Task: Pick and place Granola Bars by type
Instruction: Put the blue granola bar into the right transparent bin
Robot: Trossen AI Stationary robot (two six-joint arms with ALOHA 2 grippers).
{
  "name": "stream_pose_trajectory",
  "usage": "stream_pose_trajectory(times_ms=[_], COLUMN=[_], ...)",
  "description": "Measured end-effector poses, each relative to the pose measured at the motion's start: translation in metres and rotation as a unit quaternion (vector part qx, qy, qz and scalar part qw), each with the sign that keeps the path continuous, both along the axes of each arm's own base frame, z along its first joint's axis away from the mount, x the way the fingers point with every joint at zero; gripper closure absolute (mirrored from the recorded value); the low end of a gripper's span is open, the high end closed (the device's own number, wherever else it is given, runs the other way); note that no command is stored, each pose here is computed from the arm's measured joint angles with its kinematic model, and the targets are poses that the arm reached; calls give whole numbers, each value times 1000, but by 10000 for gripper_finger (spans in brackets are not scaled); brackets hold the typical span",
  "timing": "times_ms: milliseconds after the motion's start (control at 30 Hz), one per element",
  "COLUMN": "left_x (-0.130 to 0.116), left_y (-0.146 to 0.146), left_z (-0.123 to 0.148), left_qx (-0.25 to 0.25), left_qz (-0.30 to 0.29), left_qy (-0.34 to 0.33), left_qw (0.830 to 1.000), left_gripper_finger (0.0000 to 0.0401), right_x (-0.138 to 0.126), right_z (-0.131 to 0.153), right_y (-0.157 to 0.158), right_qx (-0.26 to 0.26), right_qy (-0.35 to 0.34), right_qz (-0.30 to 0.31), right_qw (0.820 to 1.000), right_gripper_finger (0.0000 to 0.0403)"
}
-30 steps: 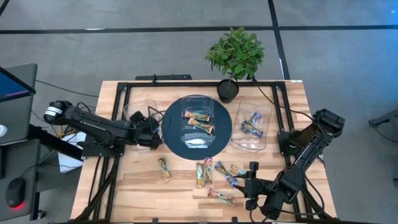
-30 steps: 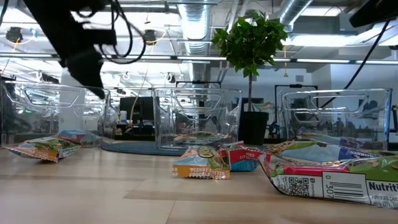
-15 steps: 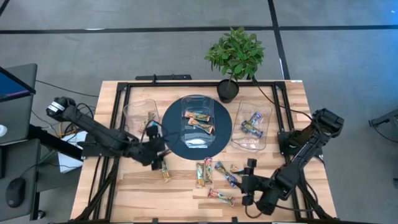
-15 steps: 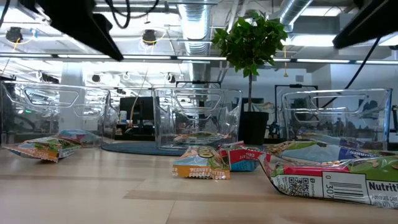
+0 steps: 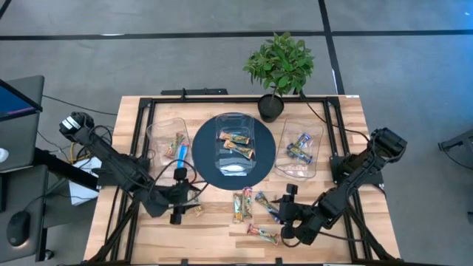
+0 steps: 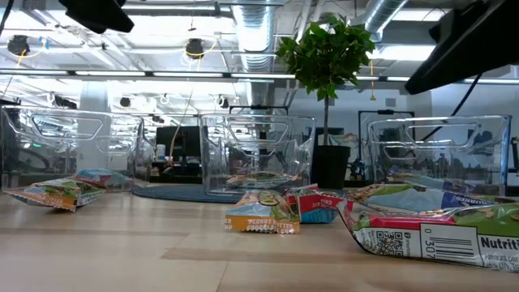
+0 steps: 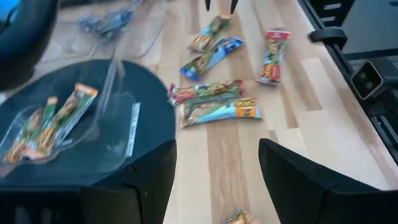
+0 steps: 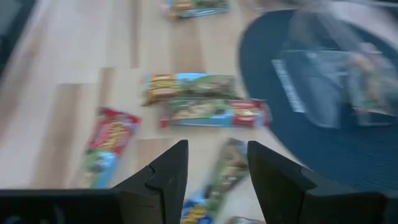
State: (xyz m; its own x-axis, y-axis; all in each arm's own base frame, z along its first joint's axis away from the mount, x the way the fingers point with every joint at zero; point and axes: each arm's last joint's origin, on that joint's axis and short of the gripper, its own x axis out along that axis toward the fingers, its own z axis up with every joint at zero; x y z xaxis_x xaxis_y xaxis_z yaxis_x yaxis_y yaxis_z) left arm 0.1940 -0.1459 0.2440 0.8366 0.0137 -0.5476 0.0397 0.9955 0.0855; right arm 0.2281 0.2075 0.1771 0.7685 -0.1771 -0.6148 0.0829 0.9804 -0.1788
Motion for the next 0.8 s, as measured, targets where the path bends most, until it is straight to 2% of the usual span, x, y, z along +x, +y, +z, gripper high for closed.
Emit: stream_pose_trajectory(times_ms=[100, 233, 433, 567, 800], left_x=[2, 11, 26, 30, 31], left_y=[-11, -23, -34, -35, -36], left_z=[-6, -21, -47, -62, -62], left_qx=[19, 46, 104, 142, 150], left_qz=[-19, -32, -6, 12, 8], left_qy=[-6, -3, -9, 3, 1], left_qw=[1000, 998, 994, 990, 989], left_gripper_finger=[177, 177, 177, 177, 177], right_x=[4, 4, 10, 17, 19], right_z=[2, 3, 4, 3, 1], right_y=[3, 5, 0, -9, -13], right_qx=[22, 30, 38, 70, 114], right_qy=[0, -7, -13, -1, 21], right_qz=[27, 30, 15, -11, -28], right_qw=[999, 999, 999, 997, 993], right_gripper_finger=[244, 244, 244, 244, 244])
